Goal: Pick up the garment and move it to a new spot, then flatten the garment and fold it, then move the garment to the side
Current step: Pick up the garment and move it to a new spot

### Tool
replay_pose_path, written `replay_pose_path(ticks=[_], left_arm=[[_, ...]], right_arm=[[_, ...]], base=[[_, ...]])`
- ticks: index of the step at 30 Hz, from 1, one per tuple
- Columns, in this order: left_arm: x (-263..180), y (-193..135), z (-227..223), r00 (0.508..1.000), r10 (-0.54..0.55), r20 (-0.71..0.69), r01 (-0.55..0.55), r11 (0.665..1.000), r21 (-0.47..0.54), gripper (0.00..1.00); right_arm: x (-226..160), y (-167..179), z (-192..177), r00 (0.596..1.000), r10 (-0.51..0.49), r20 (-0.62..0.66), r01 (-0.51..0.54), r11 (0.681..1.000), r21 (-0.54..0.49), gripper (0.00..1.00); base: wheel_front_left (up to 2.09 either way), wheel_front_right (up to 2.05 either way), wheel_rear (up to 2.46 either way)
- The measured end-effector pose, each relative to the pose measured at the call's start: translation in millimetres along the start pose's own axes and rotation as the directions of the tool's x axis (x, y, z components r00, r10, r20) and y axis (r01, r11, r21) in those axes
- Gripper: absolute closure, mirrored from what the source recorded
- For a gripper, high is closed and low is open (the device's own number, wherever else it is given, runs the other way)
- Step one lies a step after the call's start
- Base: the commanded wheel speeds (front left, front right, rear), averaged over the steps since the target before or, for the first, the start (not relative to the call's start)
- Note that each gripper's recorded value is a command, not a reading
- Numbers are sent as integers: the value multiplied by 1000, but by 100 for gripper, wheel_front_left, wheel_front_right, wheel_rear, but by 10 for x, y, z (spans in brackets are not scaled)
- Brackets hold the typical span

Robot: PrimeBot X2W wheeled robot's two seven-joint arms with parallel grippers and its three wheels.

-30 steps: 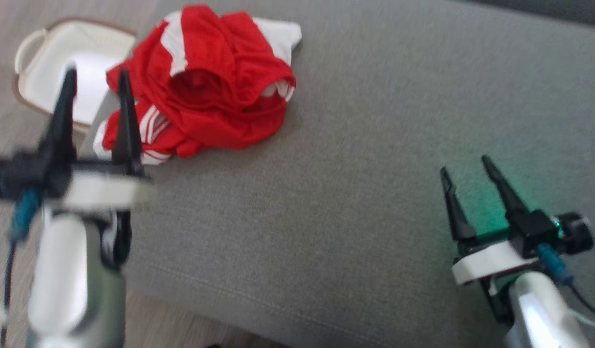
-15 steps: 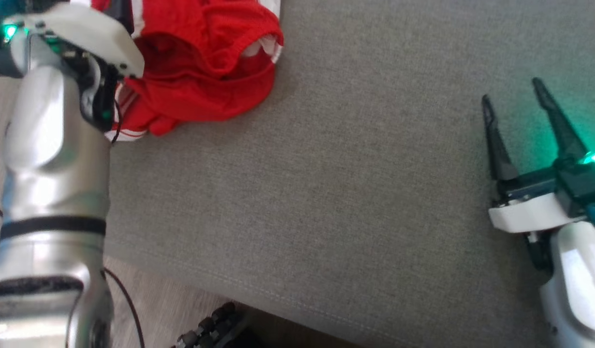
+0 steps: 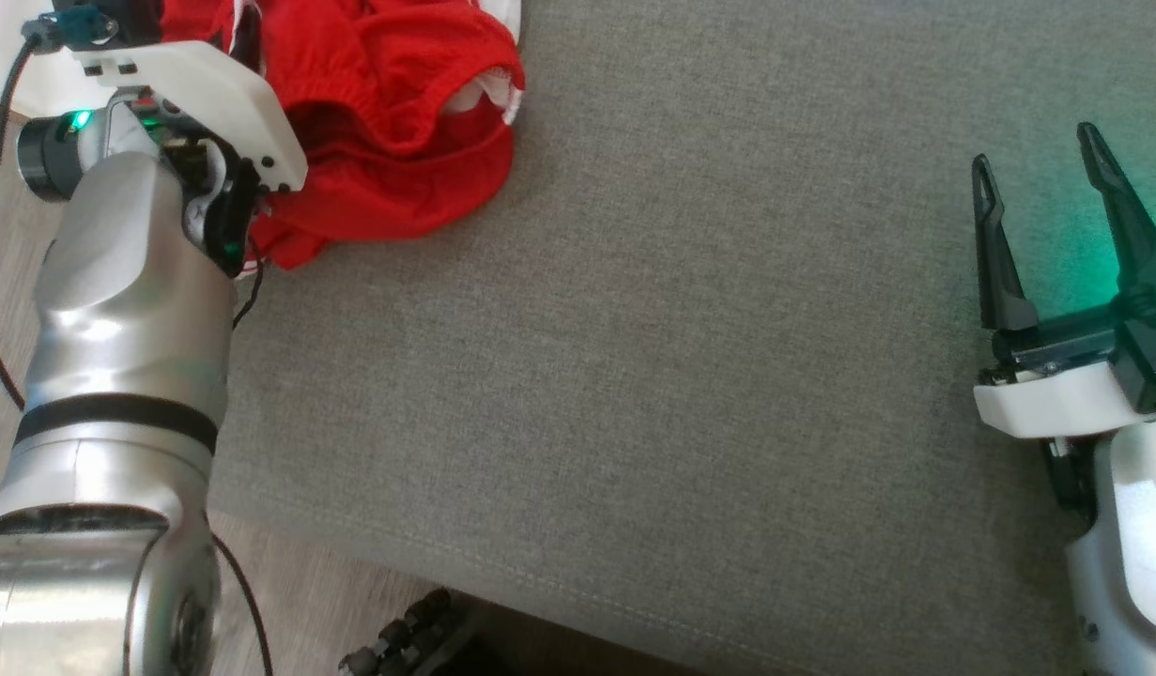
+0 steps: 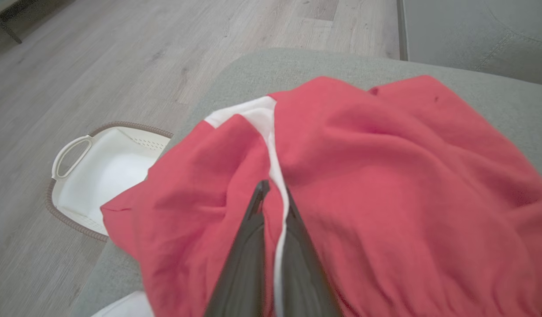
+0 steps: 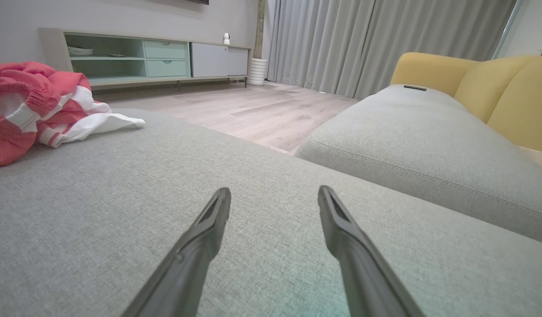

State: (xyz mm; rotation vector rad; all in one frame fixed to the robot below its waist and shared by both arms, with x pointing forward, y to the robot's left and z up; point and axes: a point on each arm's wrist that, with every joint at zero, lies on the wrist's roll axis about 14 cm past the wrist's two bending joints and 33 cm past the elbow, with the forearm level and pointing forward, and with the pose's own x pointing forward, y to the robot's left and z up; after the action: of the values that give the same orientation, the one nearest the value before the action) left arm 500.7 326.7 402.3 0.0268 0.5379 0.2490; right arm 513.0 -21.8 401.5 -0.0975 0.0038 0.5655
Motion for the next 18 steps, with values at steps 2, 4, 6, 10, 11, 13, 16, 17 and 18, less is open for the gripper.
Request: replay_pose_path(ticks=[2,4,6,10,11,13,16,17,18], left_arm=[[-28,-15,43,1000,-6,23,6,1000,5,100],[-67,-21,127,998,-10,59,10,1000,-13,100],[-120,-48,273,993,-16,116,22,998,-53,100],[-240,-151,601,973,-46,225,66,994,-85,100],[-294,-215,732,962,-67,265,91,993,-80,100],[-433,-355,1008,931,-110,349,151,984,-94,100],[-688,-508,1307,880,-181,440,227,972,-53,100],[-775,-526,1374,865,-199,460,244,969,-40,100],[-871,-546,1446,849,-217,482,262,965,-28,100]], right_arm=[[-8,-6,45,1000,-3,6,3,1000,-4,0],[-19,-3,103,1000,-7,13,7,1000,-6,0],[-33,9,206,999,-14,29,14,1000,-5,0],[-70,43,402,998,-29,62,29,1000,10,0],[-96,53,464,997,-35,70,34,999,14,0],[-172,88,562,996,-44,78,42,999,25,0],[-307,118,712,994,-62,91,59,998,35,0],[-356,122,771,993,-70,98,67,997,37,0],[-409,119,830,991,-79,106,76,996,37,0]], base=[[0,0,0],[0,0,0],[0,0,0],[0,0,0],[0,0,0],[0,0,0],[0,0,0],[0,0,0],[0,0,0]])
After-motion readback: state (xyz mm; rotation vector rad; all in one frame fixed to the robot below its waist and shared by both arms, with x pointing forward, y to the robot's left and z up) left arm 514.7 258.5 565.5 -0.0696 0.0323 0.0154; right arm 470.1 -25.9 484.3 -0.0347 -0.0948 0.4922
